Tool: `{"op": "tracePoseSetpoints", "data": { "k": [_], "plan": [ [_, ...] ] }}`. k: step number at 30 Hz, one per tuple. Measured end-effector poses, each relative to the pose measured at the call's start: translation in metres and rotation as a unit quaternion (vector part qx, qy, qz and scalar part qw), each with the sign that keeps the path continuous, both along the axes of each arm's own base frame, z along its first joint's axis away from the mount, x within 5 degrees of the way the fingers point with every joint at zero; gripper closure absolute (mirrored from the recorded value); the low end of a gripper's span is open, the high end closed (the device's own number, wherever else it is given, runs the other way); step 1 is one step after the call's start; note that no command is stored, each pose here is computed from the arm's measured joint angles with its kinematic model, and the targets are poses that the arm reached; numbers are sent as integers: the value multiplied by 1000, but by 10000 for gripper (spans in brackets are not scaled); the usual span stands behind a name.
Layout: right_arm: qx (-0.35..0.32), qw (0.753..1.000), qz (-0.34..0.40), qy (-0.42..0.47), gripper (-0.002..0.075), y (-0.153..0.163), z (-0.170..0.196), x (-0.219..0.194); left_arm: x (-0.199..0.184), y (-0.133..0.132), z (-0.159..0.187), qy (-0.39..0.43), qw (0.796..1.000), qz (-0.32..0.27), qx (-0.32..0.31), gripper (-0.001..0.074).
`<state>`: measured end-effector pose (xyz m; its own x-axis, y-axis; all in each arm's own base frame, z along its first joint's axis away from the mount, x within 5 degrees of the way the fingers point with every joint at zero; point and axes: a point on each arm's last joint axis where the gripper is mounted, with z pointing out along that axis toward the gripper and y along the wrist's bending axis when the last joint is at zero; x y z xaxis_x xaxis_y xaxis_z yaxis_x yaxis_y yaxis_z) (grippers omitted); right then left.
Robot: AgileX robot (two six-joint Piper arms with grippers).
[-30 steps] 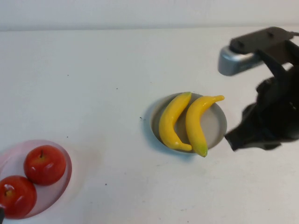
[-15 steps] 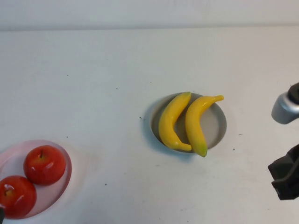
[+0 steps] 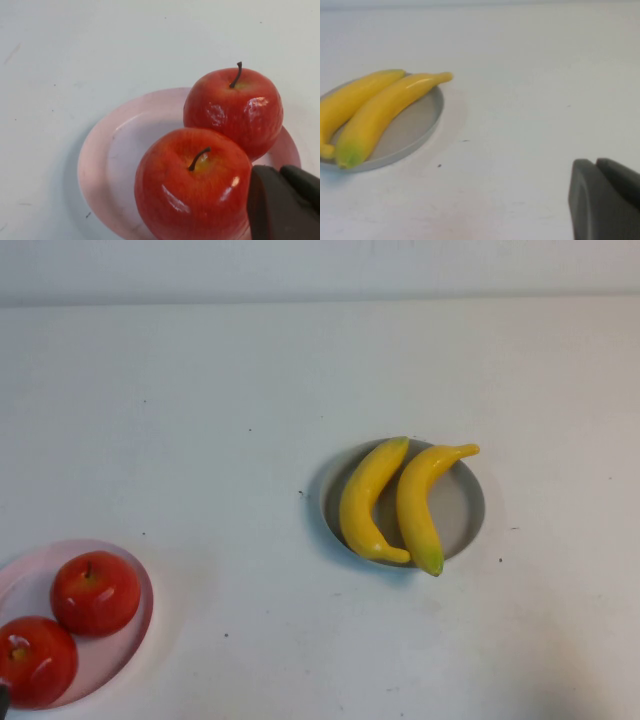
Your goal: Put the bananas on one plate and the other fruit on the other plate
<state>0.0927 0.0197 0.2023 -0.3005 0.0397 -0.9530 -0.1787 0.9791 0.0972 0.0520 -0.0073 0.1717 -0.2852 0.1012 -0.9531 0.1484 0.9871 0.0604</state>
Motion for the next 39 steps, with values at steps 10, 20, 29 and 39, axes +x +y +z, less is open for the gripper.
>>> {"op": "tracePoseSetpoints", "data": {
  "k": [10, 20, 29, 39],
  "plan": [
    [9, 996, -49, -74, 741, -13, -14, -33, 0, 0, 0, 0, 1000, 0, 0, 733],
    [-54, 998, -35, -18, 741, -14, -28, -39, 0, 0, 0, 0, 1000, 0, 0, 733],
    [-61, 997, -34, -19, 741, -14, -28, -39, 0, 0, 0, 0, 1000, 0, 0, 733],
    [-63, 997, -33, -19, 741, -14, -28, -39, 0, 0, 0, 0, 1000, 0, 0, 733]
  ]
}}
